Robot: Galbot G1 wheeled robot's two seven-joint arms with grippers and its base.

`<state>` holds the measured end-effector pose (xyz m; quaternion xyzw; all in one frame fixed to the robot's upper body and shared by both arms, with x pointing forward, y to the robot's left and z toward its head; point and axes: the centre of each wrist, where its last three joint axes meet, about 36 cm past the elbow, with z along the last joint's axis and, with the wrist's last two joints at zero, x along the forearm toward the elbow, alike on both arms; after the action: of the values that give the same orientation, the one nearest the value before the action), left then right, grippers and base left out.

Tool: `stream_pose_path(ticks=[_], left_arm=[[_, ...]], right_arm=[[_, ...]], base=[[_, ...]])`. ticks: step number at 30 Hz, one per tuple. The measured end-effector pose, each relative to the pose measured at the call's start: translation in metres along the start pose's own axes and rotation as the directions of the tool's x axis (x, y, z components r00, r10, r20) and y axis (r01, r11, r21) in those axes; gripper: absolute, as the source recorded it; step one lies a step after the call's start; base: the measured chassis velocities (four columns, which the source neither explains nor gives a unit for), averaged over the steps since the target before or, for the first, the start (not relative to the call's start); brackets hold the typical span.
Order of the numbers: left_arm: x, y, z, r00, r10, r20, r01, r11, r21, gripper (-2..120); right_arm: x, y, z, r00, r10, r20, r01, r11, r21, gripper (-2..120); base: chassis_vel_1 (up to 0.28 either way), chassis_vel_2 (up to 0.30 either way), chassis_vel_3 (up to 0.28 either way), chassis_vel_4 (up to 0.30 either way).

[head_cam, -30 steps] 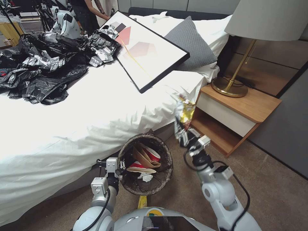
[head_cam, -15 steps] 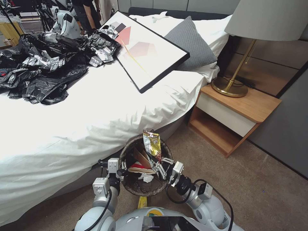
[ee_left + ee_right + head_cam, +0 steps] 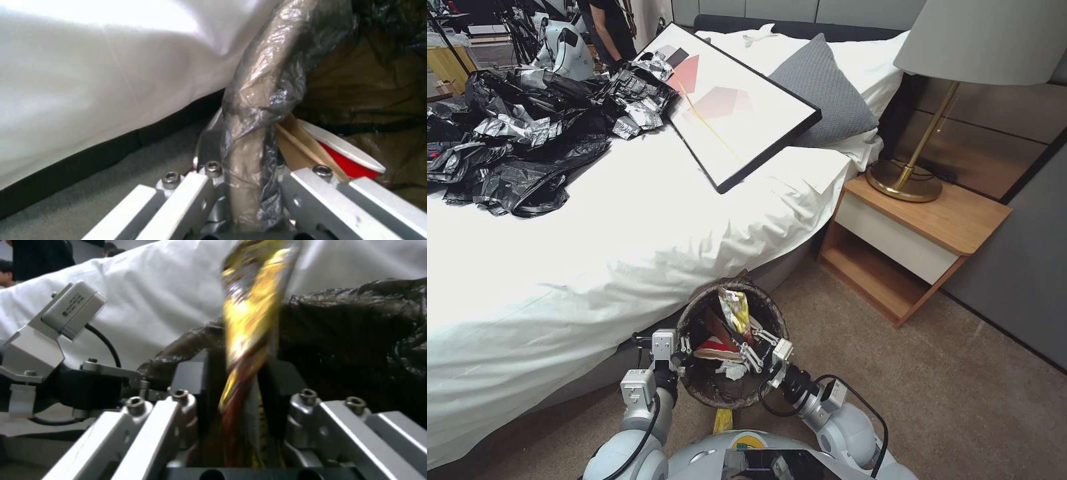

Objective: Pick up the trash bin, then pick up the garbage from the floor and place it into the trash bin.

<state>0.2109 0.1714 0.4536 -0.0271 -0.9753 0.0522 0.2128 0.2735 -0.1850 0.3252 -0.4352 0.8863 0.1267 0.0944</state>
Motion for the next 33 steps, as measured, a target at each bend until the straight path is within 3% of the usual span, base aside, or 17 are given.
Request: stream_pose_path(ticks=[17, 23, 25, 26, 29, 30, 33], left_arm=[[0.001, -0.002, 0.001, 1.0, 0.008, -0.003, -0.008, 1.0, 0.007, 0], [0.001, -0.002, 0.001, 1.0, 0.007, -0.003, -0.007, 1.0, 0.008, 0], [0.0, -0.001, 0.0, 1.0, 0.003, -0.001, -0.003, 1.0, 0.007, 0], [0.0, -0.001, 0.0, 1.0, 0.003, -0.001, -0.003, 1.0, 0.007, 0], [-0.002, 0.002, 0.0, 1.0, 0.001, 0.005, -0.001, 1.0, 0.013, 0], [-0.002, 0.002, 0.0, 1.0, 0.001, 0.005, -0.001, 1.0, 0.013, 0], [-0.004, 0.002, 0.001, 1.0, 0.001, 0.007, -0.001, 1.0, 0.015, 0]], right_arm=[[0.0, 0.003, 0.011, 0.998, 0.028, -0.057, -0.025, 0.998, 0.06, 92], [-0.002, 0.003, 0.004, 0.998, 0.05, -0.03, -0.047, 0.994, 0.099, 100], [-0.007, 0.015, -0.023, 0.984, 0.17, 0.045, -0.175, 0.964, 0.199, 100], [-0.007, 0.015, -0.023, 0.984, 0.17, 0.045, -0.175, 0.964, 0.199, 100], [0.015, 0.055, -0.053, 0.891, 0.438, 0.12, -0.454, 0.844, 0.287, 100], [0.015, 0.055, -0.053, 0.891, 0.438, 0.12, -0.454, 0.844, 0.287, 100], [0.025, 0.063, -0.062, 0.842, 0.513, 0.17, -0.539, 0.78, 0.318, 100]], base=[[0.0, 0.0, 0.0, 0.0], [0.0, 0.0, 0.0, 0.0], [0.0, 0.0, 0.0, 0.0], [0.0, 0.0, 0.0, 0.0], [0.0, 0.0, 0.0, 0.0], [0.0, 0.0, 0.0, 0.0], [0.0, 0.0, 0.0, 0.0]])
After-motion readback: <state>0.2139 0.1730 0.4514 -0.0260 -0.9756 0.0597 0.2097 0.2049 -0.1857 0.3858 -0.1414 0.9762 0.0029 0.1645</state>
